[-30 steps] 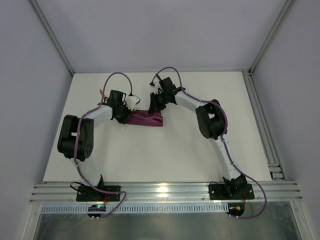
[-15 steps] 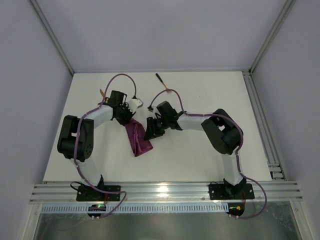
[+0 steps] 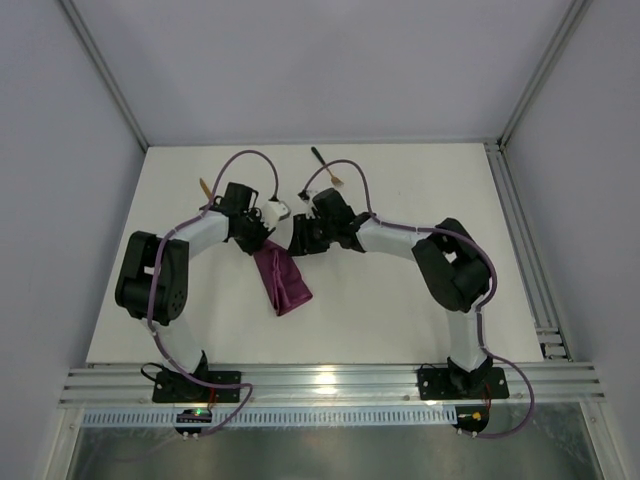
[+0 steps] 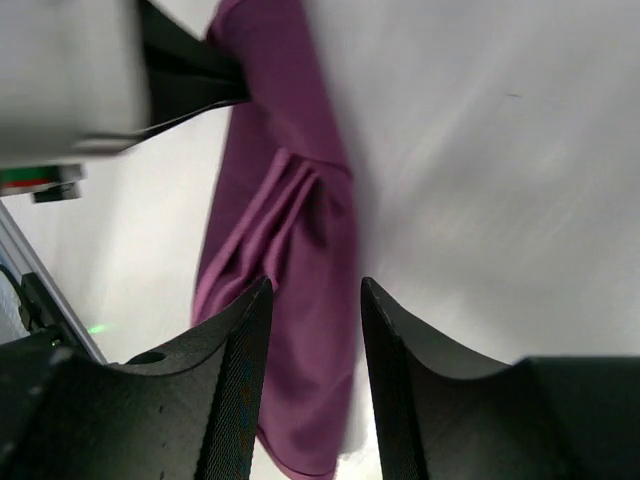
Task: Fold the napkin into a case and place the utensils inside
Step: Smooth out the smaller rectangle-folded napkin at the center of the board.
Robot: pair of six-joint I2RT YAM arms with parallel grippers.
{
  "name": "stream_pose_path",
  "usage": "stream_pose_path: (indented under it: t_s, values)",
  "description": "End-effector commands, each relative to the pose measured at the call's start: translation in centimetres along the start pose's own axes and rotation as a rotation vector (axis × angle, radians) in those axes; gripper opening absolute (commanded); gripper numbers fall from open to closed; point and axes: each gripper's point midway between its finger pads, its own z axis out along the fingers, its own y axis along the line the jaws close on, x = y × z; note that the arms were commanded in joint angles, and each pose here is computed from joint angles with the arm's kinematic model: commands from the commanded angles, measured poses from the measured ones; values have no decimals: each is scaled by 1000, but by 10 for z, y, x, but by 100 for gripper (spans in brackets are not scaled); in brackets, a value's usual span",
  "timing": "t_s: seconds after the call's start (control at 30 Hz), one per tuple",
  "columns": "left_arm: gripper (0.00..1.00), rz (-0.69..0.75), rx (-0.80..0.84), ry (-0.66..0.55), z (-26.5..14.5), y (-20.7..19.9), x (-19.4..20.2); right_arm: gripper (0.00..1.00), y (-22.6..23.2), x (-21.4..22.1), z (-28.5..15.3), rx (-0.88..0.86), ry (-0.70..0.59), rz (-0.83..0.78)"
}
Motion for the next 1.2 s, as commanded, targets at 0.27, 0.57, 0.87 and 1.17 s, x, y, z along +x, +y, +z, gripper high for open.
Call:
stream_pose_path:
  t_s: [0.27,0.57,0.87,1.17]
  values:
    - [0,-44,6,12,-2,-7,0,50,45,7,20,-82,-8,-34]
    - [0,-90,-21,0,2,1,-10,52,47,30,44,-136,71,40]
    - [0,-114,-58,13,8,5,-17,27,40,34,54,-142,93,78]
    - [4,-118,-76,-16,0,7,-26,4,17,30,48,-161,77,156]
